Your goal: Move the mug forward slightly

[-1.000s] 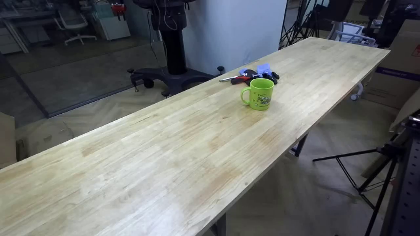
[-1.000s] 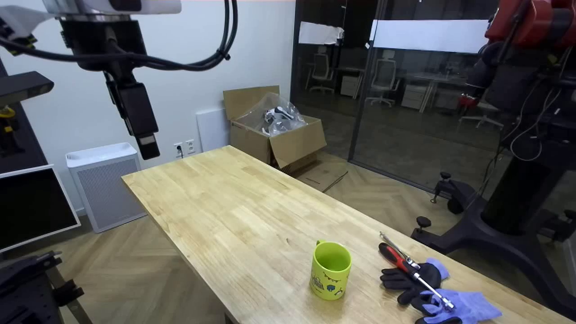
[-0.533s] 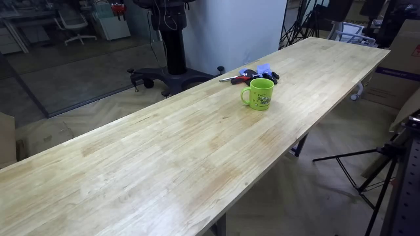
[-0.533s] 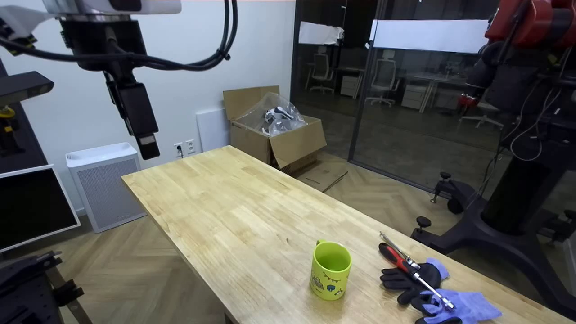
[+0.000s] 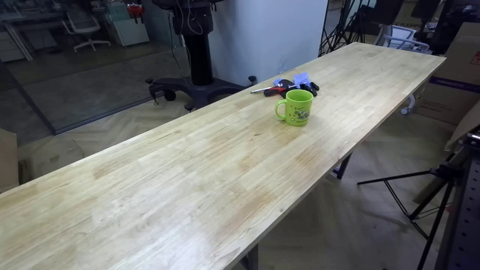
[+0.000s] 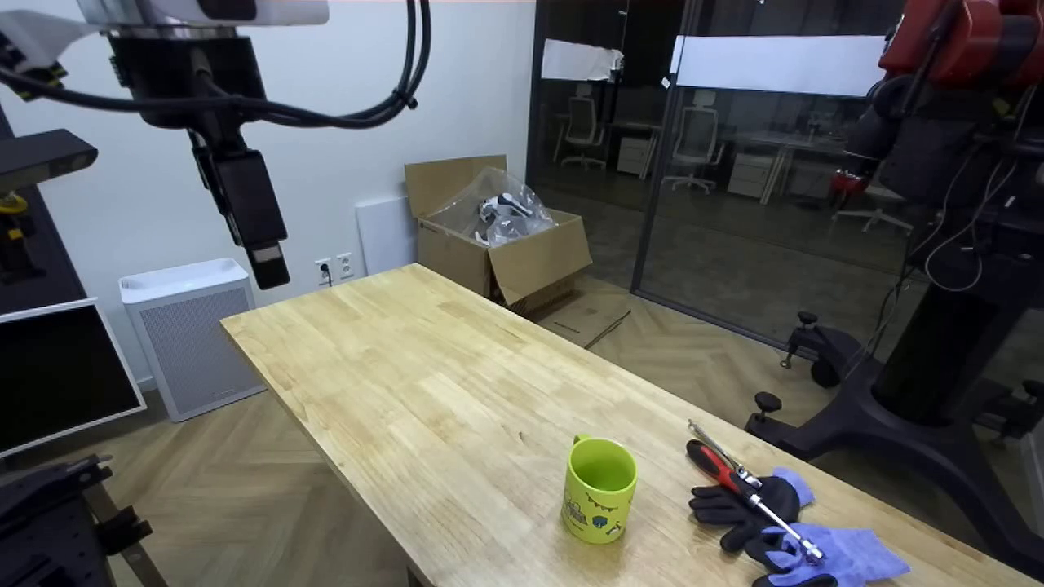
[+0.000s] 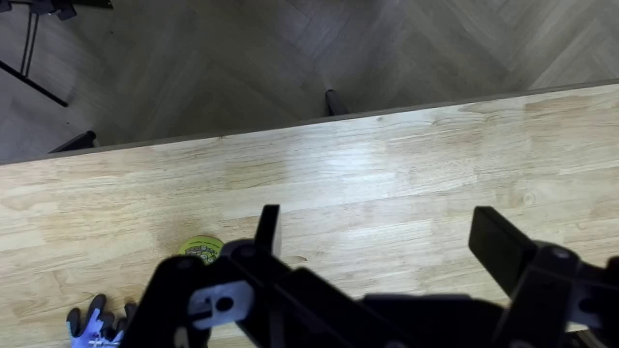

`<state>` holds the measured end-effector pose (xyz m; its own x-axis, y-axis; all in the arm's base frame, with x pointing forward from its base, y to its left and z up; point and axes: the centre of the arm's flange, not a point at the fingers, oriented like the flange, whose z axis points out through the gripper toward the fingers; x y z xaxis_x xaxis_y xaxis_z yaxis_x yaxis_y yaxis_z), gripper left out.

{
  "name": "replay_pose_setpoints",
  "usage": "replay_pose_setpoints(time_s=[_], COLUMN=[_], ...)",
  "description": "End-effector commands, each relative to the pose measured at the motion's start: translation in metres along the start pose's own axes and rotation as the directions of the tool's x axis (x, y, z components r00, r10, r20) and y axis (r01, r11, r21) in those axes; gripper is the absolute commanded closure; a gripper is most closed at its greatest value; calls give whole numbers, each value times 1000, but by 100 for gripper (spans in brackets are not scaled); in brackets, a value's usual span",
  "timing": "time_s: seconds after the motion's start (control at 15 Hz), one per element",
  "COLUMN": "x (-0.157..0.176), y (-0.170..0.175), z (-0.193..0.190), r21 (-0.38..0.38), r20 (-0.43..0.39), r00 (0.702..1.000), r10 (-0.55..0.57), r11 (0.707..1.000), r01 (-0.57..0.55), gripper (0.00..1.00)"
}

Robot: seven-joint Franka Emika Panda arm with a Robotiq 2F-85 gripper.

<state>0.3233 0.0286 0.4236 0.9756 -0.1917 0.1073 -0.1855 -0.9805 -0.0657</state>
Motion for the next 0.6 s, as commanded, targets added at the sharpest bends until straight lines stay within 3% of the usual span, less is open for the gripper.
replay_pose_setpoints(time_s=[0.0,0.13,0.27,0.53], x=[12,35,55,84], y=[5,20,39,72], z=[3,2,5,28], r21=[-56,-107,-139,-164], r20=[-105,-180,-198,-93], r00=[994,983,980,996], r10=[23,30,27,9], r11=[998,993,989,986], r01=[-28,-50,-55,-24], gripper=[0,0,0,0])
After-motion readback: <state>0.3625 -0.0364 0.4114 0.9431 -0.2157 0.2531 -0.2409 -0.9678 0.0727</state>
